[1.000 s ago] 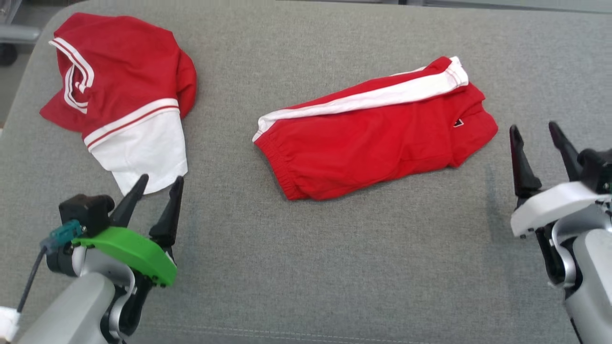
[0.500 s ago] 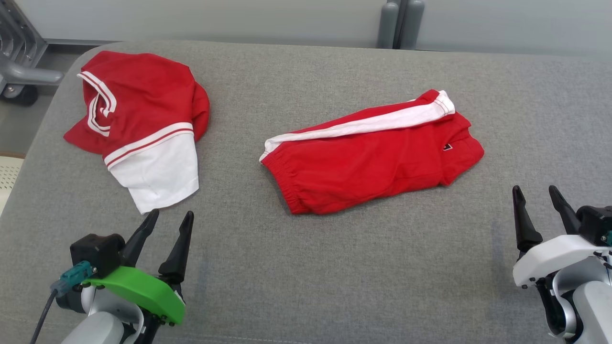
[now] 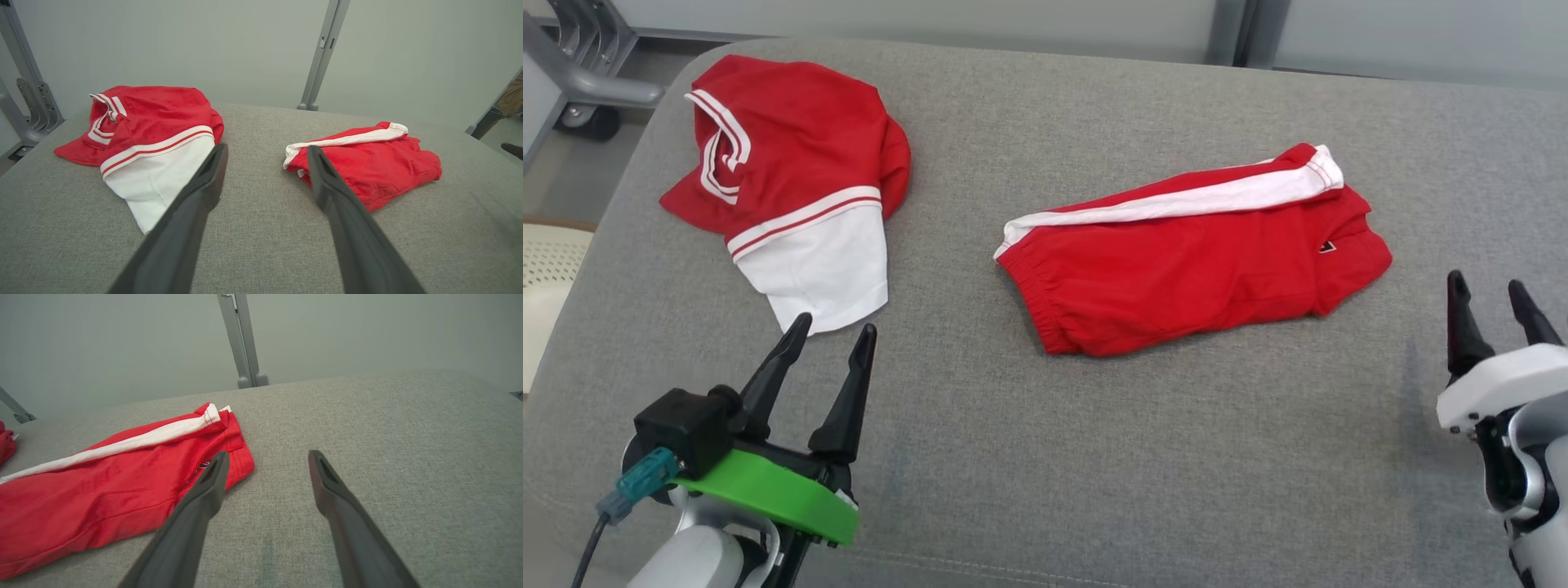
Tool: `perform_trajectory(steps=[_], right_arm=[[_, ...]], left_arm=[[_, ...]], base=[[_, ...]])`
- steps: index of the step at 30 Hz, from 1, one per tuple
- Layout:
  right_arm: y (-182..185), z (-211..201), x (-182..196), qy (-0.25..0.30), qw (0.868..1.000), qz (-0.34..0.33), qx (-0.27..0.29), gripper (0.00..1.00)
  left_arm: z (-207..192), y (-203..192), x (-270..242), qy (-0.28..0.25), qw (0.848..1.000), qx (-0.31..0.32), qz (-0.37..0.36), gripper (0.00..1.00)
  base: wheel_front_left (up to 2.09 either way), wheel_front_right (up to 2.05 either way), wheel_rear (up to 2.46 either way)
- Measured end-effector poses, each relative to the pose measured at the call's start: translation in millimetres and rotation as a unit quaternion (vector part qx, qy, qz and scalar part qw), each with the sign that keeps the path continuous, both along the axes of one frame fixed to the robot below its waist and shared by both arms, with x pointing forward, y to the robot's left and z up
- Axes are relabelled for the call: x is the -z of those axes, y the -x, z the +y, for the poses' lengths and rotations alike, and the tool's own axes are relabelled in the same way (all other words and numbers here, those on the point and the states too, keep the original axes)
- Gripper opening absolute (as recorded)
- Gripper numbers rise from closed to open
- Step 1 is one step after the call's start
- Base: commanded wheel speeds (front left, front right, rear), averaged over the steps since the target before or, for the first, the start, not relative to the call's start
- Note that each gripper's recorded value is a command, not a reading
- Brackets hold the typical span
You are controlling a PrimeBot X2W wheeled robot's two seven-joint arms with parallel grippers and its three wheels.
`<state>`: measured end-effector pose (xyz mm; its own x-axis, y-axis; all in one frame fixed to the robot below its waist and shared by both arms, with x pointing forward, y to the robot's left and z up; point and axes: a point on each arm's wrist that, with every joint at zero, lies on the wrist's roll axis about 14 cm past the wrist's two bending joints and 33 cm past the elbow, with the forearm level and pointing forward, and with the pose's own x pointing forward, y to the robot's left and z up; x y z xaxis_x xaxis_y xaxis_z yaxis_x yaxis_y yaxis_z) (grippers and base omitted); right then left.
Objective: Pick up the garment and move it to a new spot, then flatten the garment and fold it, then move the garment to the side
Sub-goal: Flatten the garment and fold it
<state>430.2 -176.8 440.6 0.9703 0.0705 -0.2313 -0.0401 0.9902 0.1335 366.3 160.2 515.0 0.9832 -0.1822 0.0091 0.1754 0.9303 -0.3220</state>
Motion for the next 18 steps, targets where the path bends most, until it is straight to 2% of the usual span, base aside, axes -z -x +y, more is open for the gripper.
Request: perform_trajectory(steps=[8, 18], right_arm=[[-55.3, 19.1, 6.7, -0.042, 0.998, 0.037, -0.001, 1.00], [-96.9, 35.3, 54.9, -0.032, 0.993, 0.110, -0.012, 1.00]], left_arm=[[3.5, 2.1, 2.3, -0.002, 1.000, -0.014, 0.002, 1.00], [21.6, 1.7, 13.1, -0.007, 0.998, -0.054, 0.021, 1.00]], base=[[0.00, 0.00, 0.00], [0.00, 0.00, 0.00]])
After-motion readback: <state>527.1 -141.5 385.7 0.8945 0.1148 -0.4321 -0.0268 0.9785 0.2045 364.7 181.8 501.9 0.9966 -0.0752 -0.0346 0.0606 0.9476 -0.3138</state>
